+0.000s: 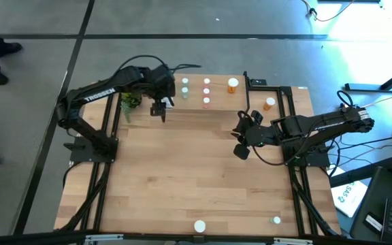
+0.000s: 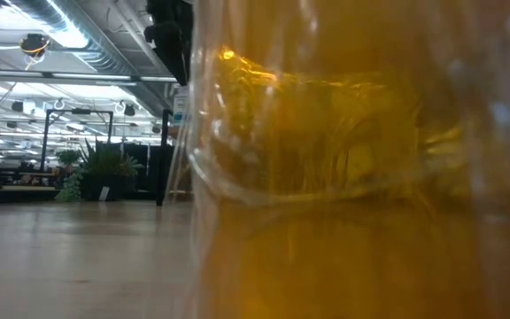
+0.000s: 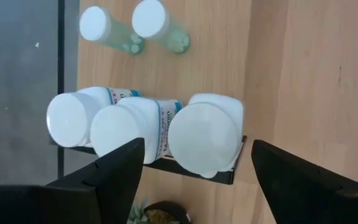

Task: Pick and place medicine bottles onto shelf by color
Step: Put the blue pill bottle on the shelf aligned with the other blue pill bottles

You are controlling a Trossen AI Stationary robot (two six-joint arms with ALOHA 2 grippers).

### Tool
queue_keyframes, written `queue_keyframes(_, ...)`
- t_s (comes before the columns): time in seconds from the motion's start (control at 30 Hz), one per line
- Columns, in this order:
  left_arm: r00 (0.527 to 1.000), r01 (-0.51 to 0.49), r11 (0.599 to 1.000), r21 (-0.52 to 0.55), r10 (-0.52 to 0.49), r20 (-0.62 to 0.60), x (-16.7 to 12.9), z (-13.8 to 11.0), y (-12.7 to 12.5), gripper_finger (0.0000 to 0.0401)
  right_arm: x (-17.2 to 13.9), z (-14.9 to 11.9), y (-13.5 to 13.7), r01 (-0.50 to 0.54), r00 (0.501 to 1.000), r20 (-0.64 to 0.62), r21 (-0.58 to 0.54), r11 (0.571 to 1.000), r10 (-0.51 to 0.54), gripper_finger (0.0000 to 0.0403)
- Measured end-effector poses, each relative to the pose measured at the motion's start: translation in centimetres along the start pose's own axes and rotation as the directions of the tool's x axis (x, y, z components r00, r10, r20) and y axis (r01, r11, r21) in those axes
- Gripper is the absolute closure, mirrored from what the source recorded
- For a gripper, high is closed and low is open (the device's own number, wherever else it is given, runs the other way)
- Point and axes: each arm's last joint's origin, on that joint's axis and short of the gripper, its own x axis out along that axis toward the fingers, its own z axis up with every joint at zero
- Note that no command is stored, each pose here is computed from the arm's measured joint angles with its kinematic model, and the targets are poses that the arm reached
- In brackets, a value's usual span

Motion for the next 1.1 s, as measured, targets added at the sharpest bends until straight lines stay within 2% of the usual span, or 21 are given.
queue_keyframes(0.33,0.997,-0.061,0.998,0.017,0.060,0.043,-1.9,0.0,-0.6,0.0111,0.0,0.0,0.0,0.000,1.000,0.000,0.000,1.000,0.000,0.0328)
queue_keyframes(0.63,0.977,-0.068,0.997,0.041,0.058,0.207,-5.5,0.9,-2.7,0.0111,0.0,0.0,0.0,0.000,1.000,0.002,0.001,1.000,0.000,0.0328)
queue_keyframes(0.87,0.968,0.005,0.993,0.115,-0.033,0.247,-7.0,1.2,-6.1,0.0111,0.0,0.1,0.1,-0.016,1.000,0.001,0.004,1.000,0.016,0.0328)
queue_keyframes(1.1,0.939,0.138,0.969,0.207,-0.194,0.283,-8.5,1.5,-10.3,0.0111,0.0,0.1,0.1,-0.019,1.000,0.000,0.005,1.000,0.019,0.0328)
